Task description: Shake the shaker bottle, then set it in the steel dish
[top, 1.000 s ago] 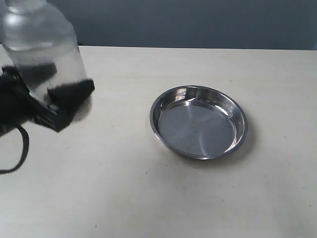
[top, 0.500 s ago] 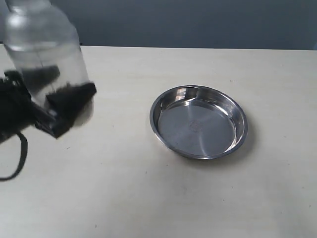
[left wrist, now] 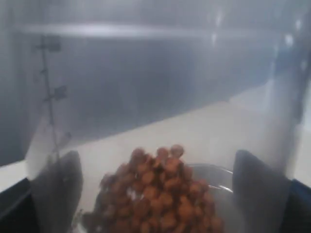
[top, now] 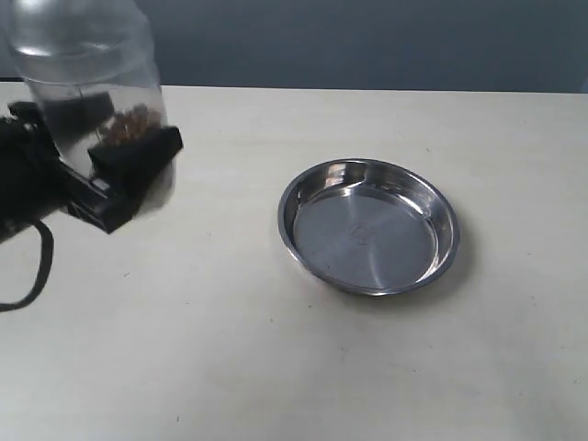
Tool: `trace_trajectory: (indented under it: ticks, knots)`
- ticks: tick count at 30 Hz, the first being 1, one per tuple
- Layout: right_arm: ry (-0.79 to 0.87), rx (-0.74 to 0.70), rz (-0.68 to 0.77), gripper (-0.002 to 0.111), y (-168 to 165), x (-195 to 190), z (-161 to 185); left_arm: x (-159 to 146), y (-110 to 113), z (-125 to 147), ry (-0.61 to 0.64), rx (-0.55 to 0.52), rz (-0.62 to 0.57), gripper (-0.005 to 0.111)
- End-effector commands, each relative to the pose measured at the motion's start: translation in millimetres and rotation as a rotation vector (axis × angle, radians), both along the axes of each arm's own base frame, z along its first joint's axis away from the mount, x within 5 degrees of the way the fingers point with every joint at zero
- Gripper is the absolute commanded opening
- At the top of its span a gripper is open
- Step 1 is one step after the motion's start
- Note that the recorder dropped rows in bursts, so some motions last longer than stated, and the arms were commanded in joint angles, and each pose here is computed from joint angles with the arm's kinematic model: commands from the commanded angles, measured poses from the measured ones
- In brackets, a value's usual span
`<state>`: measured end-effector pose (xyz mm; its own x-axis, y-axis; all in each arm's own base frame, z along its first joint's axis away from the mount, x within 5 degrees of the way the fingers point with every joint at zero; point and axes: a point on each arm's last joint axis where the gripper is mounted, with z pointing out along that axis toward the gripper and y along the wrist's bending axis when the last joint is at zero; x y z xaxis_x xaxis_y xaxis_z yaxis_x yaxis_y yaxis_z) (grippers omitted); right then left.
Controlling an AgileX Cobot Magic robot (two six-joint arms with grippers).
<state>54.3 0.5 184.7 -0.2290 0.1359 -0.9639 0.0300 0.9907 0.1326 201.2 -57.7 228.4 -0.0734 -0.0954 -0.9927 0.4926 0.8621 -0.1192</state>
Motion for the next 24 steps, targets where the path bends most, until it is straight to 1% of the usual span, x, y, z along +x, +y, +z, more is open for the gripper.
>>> trace_trajectory:
  ticks: [1,2,3,4,5,6,7,8,9,10,11,12,13,14,15,16,17,19,20,21,22,23,24]
  knots:
    - [-0.012,-0.009,0.002,-0.001,0,0,1,4,20,-46,0.364,0.142,0.214,0.0]
    - [-0.012,-0.009,0.002,-0.001,0,0,1,5,16,-45,0.322,0.105,0.176,0.0]
    - [-0.012,-0.009,0.0,-0.001,0,0,1,3,6,-34,0.212,0.048,0.079,0.0]
    - [-0.012,-0.009,0.002,-0.001,0,0,1,-1,-5,-13,0.053,-0.009,-0.052,0.0]
    - [-0.012,-0.009,0.005,-0.001,0,0,1,-5,-10,10,-0.092,-0.089,-0.127,0.0]
    - [-0.012,-0.009,0.005,-0.001,0,0,1,-6,-10,26,-0.164,-0.124,-0.14,0.0]
    - [-0.012,-0.009,0.002,-0.001,0,0,1,-4,-6,35,-0.156,-0.103,-0.085,0.0]
    - [-0.012,-0.009,0.002,-0.001,0,0,1,1,1,31,-0.042,-0.018,0.019,0.0]
    - [-0.012,-0.009,0.002,-0.001,0,0,1,4,7,17,0.09,0.08,0.093,0.0]
    - [-0.012,-0.009,0.002,-0.001,0,0,1,2,13,-11,0.27,0.218,0.146,0.0]
    - [-0.012,-0.009,0.002,-0.001,0,0,1,0,14,-30,0.353,0.238,0.158,0.0]
    - [-0.012,-0.009,0.002,-0.001,0,0,1,-3,14,-47,0.403,0.18,0.167,0.0]
    - [-0.012,-0.007,0.0,-0.001,0,0,1,-6,11,-54,0.381,0.111,0.14,0.0]
    - [-0.012,-0.001,0.001,-0.001,0,0,1,-7,4,-50,0.299,0.037,0.077,0.0]
    - [-0.014,0.004,0.004,-0.001,0,0,1,-9,-4,-38,0.174,-0.033,-0.013,0.0]
    - [-0.015,0.004,0.006,-0.001,0,0,1,-13,-12,-17,0.003,-0.115,-0.12,0.0]
    - [-0.015,0.004,0.006,-0.001,0,0,1,-14,-14,0,-0.119,-0.168,-0.165,0.0]
    - [-0.015,0.007,0.003,-0.001,0,0,1,-13,-13,32,-0.256,-0.193,-0.16,0.0]
    - [-0.015,0.007,0.003,-0.001,0,0,1,-12,-12,43,-0.263,-0.146,-0.132,0.0]
    - [-0.015,0.007,0.003,-0.001,0,0,1,-7,-10,39,-0.144,-0.027,-0.065,0.0]
    - [-0.015,0.007,0.003,-0.001,0,0,1,-3,-5,23,0.034,0.098,0.02,0.0]
    - [-0.015,0.007,0.003,-0.001,0,0,1,-4,0,3,0.177,0.22,0.074,0.0]
    - [-0.015,0.007,0.003,-0.001,0,0,1,-6,4,-14,0.272,0.298,0.101,0.0]
